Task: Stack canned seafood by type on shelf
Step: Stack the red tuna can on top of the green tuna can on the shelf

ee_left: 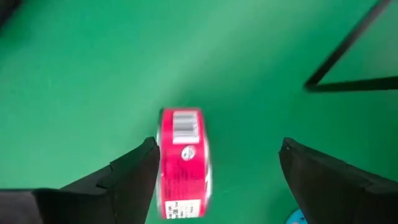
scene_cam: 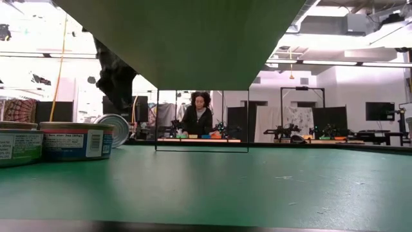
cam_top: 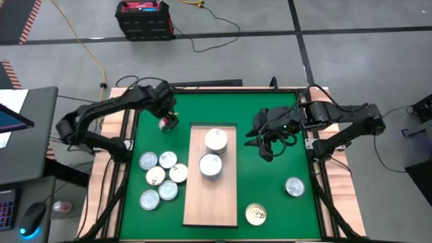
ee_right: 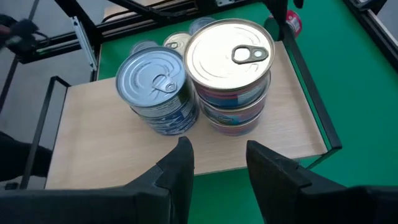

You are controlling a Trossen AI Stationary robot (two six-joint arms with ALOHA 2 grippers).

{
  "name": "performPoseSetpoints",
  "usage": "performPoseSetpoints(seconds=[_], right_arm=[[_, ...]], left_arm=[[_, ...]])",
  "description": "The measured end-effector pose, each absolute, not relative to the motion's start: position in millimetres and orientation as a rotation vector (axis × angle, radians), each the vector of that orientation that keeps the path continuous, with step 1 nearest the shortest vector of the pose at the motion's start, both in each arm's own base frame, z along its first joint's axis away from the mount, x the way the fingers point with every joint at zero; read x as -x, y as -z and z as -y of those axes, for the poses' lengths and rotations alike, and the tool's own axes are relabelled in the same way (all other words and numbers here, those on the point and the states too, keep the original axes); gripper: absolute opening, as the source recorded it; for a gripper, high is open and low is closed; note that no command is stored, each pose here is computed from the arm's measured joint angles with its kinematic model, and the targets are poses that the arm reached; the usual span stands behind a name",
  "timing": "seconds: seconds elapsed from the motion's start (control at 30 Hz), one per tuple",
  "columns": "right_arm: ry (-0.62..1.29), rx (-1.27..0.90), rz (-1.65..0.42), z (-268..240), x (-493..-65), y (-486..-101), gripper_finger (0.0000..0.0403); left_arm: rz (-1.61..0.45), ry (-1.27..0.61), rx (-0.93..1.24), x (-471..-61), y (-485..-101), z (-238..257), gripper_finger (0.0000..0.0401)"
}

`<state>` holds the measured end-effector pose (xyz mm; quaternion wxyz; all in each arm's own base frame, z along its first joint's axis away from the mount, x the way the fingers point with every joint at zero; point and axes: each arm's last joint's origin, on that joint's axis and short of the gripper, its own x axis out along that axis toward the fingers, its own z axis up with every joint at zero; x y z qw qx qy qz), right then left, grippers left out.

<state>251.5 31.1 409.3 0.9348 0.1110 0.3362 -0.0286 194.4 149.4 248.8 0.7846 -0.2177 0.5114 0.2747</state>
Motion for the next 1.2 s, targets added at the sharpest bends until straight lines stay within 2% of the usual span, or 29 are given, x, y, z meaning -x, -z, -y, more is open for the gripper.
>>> performPoseSetpoints(seconds=[0.17,0.37,0.47,0.63,0.73,0.97,1.2], right_arm=[[0.042,-0.224,-0.689,-36,-251,-409,0.0172],[0.04,-0.245,-0.691,-38,-251,-409,0.0172],[0.041,-0.245,-0.691,-37,-251,-409,0.0172],[0.041,-0.245,-0.691,-37,-251,-409,0.0172],[0.041,-0.245,-0.691,-37,-251,-409,0.0172],[0.077,-0.282,-0.701,-30,-239,-413,0.0172],[0.179,-0.3,-0.661,-16,-227,-420,0.0172]], left_arm=[[-1.207,-0.603,0.496,-199,-225,-154,0.0299],[-1.279,-0.574,0.495,-200,-215,-154,0.0268],[-1.304,-0.552,0.477,-199,-215,-153,0.0231],[-1.309,-0.491,0.468,-198,-216,-151,0.0137],[-1.287,-0.442,0.462,-196,-221,-148,0.0128],[-1.063,-0.391,0.375,-173,-270,-122,0.0128],[-0.679,-0.207,0.066,-140,-332,-55,0.0128]])
